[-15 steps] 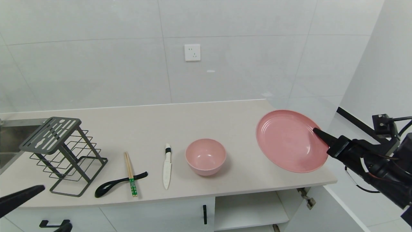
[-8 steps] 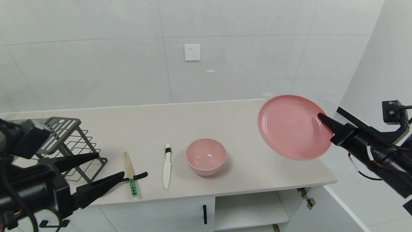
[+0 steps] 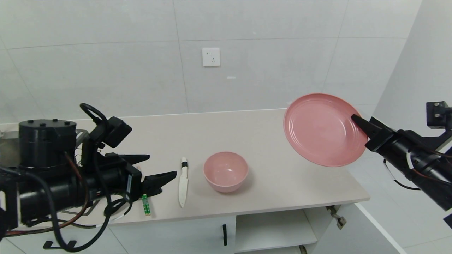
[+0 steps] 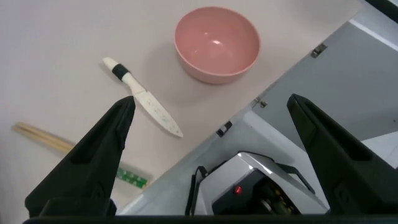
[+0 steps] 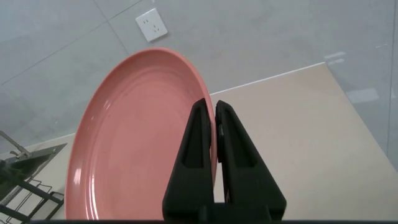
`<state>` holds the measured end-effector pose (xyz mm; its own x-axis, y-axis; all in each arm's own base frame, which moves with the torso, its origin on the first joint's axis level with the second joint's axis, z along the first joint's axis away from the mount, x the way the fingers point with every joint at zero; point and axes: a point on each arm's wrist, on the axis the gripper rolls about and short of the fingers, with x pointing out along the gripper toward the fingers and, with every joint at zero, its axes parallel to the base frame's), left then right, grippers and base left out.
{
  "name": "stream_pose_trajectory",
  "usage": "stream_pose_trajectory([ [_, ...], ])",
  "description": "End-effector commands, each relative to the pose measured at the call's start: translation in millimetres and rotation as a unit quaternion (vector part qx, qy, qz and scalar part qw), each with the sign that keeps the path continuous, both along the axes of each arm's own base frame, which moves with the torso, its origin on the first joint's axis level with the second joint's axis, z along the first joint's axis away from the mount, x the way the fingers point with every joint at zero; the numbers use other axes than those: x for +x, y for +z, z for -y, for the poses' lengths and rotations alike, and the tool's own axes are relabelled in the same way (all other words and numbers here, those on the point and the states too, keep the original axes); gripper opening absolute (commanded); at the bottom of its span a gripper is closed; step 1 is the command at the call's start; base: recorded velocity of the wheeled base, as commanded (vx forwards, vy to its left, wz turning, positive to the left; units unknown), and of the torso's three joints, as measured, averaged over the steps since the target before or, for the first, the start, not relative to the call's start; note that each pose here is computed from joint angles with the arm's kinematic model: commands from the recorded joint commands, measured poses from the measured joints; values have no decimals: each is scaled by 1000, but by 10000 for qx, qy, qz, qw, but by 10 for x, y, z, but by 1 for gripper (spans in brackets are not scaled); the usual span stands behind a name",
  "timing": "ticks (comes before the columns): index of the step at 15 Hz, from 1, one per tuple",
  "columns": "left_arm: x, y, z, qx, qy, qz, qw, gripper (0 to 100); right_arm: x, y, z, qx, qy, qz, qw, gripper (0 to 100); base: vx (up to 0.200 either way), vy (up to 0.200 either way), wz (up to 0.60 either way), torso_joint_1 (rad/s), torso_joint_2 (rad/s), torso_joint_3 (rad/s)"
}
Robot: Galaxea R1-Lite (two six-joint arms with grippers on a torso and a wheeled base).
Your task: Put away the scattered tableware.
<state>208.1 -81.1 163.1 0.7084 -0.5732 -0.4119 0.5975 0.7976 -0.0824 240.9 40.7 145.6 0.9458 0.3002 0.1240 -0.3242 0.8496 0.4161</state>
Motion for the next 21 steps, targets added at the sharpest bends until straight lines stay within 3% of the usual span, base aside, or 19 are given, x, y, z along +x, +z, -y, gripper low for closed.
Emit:
stream_pose_trajectory([
  [1,294,-322,148,119,-45,-345,9993,100,1,15,0,1,3,40,10000,0,0,0,0,0,0,0],
  [3,448,-470,209,106,-43,-319,9994,100,1,15,0,-13,1,44,10000,0,0,0,0,0,0,0],
  [5,602,-568,297,187,53,-296,9994,100,1,15,0,-21,0,46,10000,0,0,0,0,0,0,0],
  [10,886,-851,473,288,37,-568,9980,100,-27,53,4,-10,7,122,9999,0,0,0,0,0,0,0],
  [13,1081,-984,559,126,58,-229,9996,100,-64,105,9,6,7,229,9997,0,0,0,0,0,0,0],
  [16,1149,-1118,663,61,36,-371,9993,100,-71,109,10,8,7,236,9997,0,0,0,0,0,0,0],
  [19,1261,-1202,902,-170,199,-556,9981,100,-70,103,10,5,7,221,9998,0,0,0,0,0,0,0],
  [21,1316,-1278,955,-199,347,-627,9972,100,-70,103,10,5,7,221,9998,0,0,0,0,0,0,0],
])
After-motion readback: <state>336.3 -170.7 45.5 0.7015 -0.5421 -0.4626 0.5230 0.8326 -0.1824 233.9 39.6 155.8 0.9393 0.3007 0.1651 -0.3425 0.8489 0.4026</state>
